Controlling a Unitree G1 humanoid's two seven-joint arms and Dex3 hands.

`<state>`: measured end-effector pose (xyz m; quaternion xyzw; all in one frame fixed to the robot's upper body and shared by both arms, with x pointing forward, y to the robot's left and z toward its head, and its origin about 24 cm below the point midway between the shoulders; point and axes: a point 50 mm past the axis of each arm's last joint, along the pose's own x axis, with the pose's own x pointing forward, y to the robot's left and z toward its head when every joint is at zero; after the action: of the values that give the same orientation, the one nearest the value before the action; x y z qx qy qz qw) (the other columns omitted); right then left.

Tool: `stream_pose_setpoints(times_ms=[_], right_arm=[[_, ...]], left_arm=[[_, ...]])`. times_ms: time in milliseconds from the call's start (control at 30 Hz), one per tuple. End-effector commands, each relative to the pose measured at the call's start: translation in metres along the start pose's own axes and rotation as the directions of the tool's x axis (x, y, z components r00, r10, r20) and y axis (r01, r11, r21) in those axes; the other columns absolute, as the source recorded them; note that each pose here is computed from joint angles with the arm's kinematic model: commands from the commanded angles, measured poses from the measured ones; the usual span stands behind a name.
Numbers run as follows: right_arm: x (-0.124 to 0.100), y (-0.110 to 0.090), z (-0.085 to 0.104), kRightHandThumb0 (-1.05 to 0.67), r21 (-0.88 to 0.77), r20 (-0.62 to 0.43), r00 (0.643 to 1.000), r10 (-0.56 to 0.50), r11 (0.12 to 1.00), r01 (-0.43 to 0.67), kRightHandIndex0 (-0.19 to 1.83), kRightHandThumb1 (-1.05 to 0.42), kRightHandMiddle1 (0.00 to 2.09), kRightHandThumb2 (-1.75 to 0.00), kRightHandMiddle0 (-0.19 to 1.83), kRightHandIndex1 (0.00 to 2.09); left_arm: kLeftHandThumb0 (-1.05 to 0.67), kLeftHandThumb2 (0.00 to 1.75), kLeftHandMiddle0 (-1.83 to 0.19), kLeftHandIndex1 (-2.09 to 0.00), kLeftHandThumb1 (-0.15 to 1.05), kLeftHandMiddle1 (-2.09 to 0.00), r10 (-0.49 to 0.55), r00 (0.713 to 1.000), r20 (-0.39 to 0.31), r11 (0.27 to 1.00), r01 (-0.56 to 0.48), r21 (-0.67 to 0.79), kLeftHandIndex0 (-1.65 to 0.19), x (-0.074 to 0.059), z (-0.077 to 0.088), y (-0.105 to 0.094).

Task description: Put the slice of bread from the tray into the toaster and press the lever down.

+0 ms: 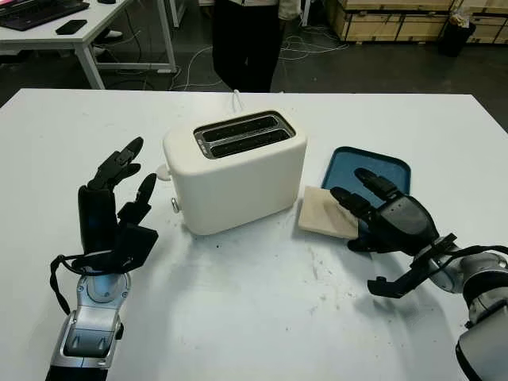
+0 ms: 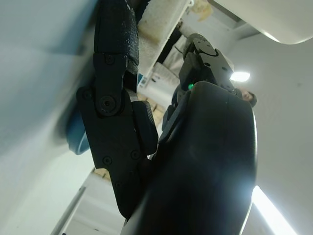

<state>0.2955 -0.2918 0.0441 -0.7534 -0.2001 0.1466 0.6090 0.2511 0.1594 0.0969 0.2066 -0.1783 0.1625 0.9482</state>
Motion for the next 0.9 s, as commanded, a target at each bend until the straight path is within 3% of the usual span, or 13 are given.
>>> stream_pose_setpoints(times_ms=[0,300,433,467,533,567,600,667,767,867], right_arm=[[0.006,-0.004,-0.001,-0.83,-0.013,0.0,1.0,-0.015,1.0,0.015,0.04,-0.92,0.01,-0.32,0.22,0.01],[0.017,0.001,0.009,-0.79,-0.076,0.045,0.999,0.003,0.997,0.0,0.05,-0.92,0.0,-0.35,0.14,0.02],[0.021,0.0,0.013,-0.67,-0.108,0.081,0.997,-0.013,0.994,0.022,0.15,-0.92,0.02,-0.42,0.19,0.06],[0.022,0.0,0.013,-0.62,-0.11,0.087,0.996,-0.018,0.994,0.027,0.22,-0.92,0.04,-0.5,0.24,0.14],[0.022,-0.003,0.013,-0.52,-0.114,0.107,0.993,-0.042,0.992,0.054,0.12,-0.92,0.06,-0.62,0.36,0.86],[0.022,-0.004,0.013,-0.48,-0.115,0.112,0.992,-0.049,0.991,0.062,0.08,-0.92,0.21,-0.67,0.4,1.29],[0.023,-0.004,0.013,-0.47,-0.115,0.114,0.992,-0.054,0.991,0.067,0.08,-0.92,0.6,-0.68,0.29,1.51],[0.023,-0.006,0.012,-0.49,-0.106,0.112,0.992,-0.058,0.992,0.07,0.19,-0.92,1.3,-0.68,0.11,1.7],[0.021,-0.006,0.012,-0.54,-0.081,0.113,0.991,-0.074,0.993,0.084,0.24,-0.92,1.63,-0.73,0.02,1.74],[0.02,-0.007,0.013,-0.63,-0.087,0.129,0.987,-0.096,0.99,0.107,0.43,-0.92,1.73,-0.85,0.06,1.74]], left_arm=[[-0.38,0.35,-0.31,0.0,0.92,-0.94,0.0,1.0,0.008,1.0,0.001,-0.015,-0.63,-0.001,0.002,0.001],[-0.38,0.33,-0.32,-0.01,0.92,-0.94,0.005,1.0,0.015,1.0,-0.005,0.001,-0.64,-0.001,0.003,0.001],[-0.38,0.33,-0.33,-0.01,0.92,-0.93,0.003,1.0,0.021,1.0,-0.004,0.004,-0.64,-0.001,0.003,0.001],[-0.38,0.33,-0.33,-0.01,0.92,-0.93,0.003,1.0,0.02,1.0,-0.003,0.004,-0.64,-0.001,0.003,0.001],[-0.38,0.34,-0.33,-0.01,0.92,-0.93,0.004,1.0,0.017,1.0,-0.004,0.008,-0.64,-0.001,0.003,0.001],[-0.39,0.33,-0.34,-0.01,0.92,-0.93,0.003,1.0,0.018,1.0,-0.004,0.01,-0.64,-0.001,0.003,0.002],[-0.39,0.34,-0.34,-0.01,0.92,-0.93,0.002,1.0,0.018,1.0,-0.002,0.011,-0.64,-0.001,0.003,0.002],[-0.39,0.34,-0.34,-0.01,0.92,-0.92,0.003,1.0,0.015,1.0,-0.003,0.001,-0.64,-0.001,0.003,0.002],[-0.39,0.34,-0.33,0.0,0.92,-0.92,0.002,1.0,0.013,1.0,-0.002,-0.009,-0.64,-0.001,0.002,0.001],[-0.38,0.34,-0.34,-0.01,0.92,-0.92,0.005,1.0,0.012,1.0,-0.005,-0.005,-0.64,-0.001,0.003,0.0]])
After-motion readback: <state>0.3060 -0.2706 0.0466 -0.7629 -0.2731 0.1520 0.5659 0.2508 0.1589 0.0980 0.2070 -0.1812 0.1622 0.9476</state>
